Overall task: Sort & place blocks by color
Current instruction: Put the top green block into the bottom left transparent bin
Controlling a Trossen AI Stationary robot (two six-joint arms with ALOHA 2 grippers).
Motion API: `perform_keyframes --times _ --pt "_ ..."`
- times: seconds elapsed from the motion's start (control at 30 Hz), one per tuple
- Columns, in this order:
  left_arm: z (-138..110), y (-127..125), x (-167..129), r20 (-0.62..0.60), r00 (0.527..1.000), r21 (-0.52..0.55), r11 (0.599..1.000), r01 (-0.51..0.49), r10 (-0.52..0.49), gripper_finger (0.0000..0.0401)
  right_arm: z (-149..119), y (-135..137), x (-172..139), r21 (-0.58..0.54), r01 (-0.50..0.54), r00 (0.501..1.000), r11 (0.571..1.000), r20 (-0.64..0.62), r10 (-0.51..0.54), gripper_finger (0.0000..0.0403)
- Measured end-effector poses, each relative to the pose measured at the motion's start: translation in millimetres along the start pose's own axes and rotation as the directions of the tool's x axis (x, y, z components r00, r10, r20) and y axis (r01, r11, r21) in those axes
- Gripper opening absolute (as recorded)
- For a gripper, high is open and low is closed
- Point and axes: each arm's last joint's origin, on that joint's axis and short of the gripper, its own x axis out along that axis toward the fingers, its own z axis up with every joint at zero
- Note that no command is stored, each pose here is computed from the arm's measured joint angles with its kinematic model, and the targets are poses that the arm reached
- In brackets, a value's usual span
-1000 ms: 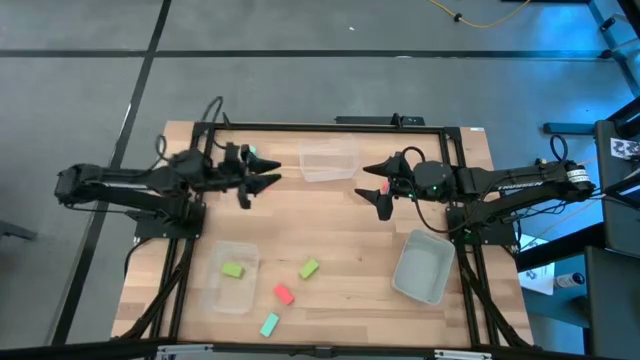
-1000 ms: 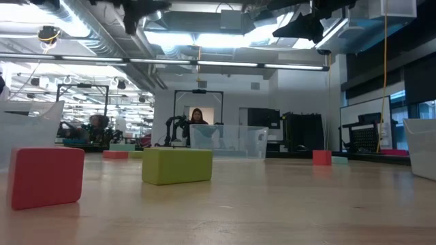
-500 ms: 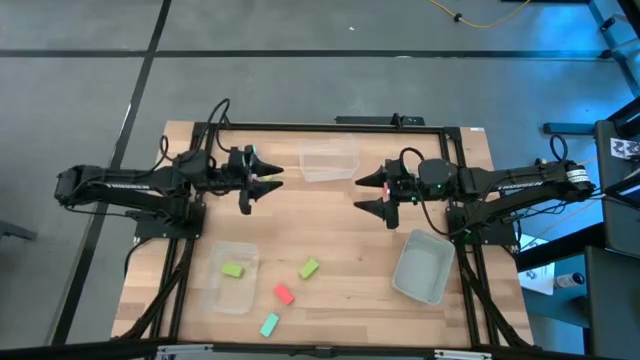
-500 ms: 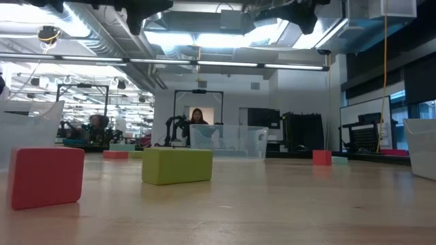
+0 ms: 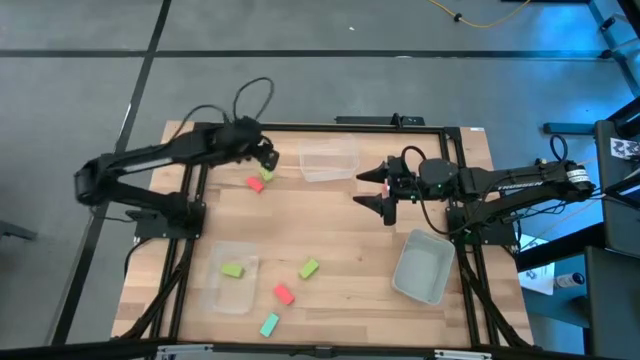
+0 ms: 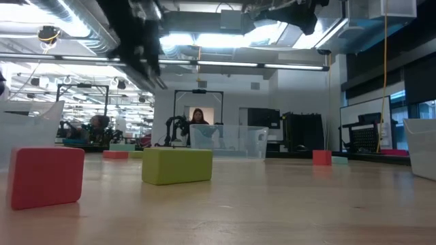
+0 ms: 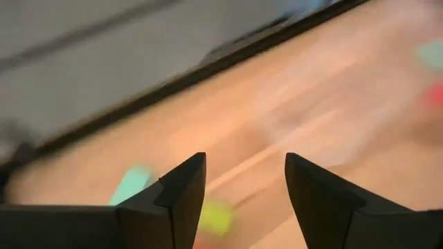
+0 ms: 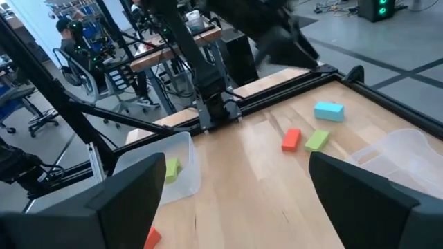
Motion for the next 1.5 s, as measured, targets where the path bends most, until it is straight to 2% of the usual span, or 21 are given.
perform_keyframes --times 0.1,0.2,0.37,0.5,0.7,0.9,1.1,1.37,1.5 --pt "-8 2 35 -0.100 0.990 -0.156 0.981 -0.118 0.103 0.0190 0 0 0 0.002 0.001 1.000 1.000 0.000 -0.001 0.0359" --pt "-25 1 64 -0.207 0.966 -0.347 0.911 -0.221 0.155 0.0190 0 0 0 0.016 0.003 1.000 1.000 0.001 -0.003 0.0358" --pt "-53 -2 94 -0.314 0.920 -0.427 0.830 -0.359 0.236 0.0190 0 0 0 0.023 0.003 1.000 1.000 0.001 -0.003 0.0358" --pt "-67 -5 108 -0.324 0.893 -0.459 0.773 -0.438 0.313 0.0190 0 0 0 0.016 0.002 1.000 1.000 0.001 -0.002 0.0358" --pt "-70 -14 126 -0.293 0.915 -0.575 0.714 -0.401 0.278 0.0190 0 0 0 -0.002 0.002 1.000 1.000 0.001 -0.002 0.0358" --pt "-75 -12 129 -0.323 0.895 -0.605 0.660 -0.445 0.308 0.0190 0 0 0 -0.001 0.002 1.000 1.000 0.001 -0.002 0.0358" --pt "-77 -13 129 -0.326 0.892 -0.608 0.653 -0.452 0.314 0.0190 0 -1 0 -0.008 0.032 0.999 0.999 0.013 -0.032 0.0358" --pt "-87 -16 140 -0.366 0.873 -0.635 0.600 -0.487 0.321 0.0190 0 -1 0 -0.006 0.034 0.999 0.999 0.014 -0.034 0.0358" --pt "-88 -17 144 -0.359 0.876 -0.641 0.598 -0.482 0.322 0.0190 0 -1 0 -0.006 0.034 0.999 0.999 0.014 -0.034 0.0359"
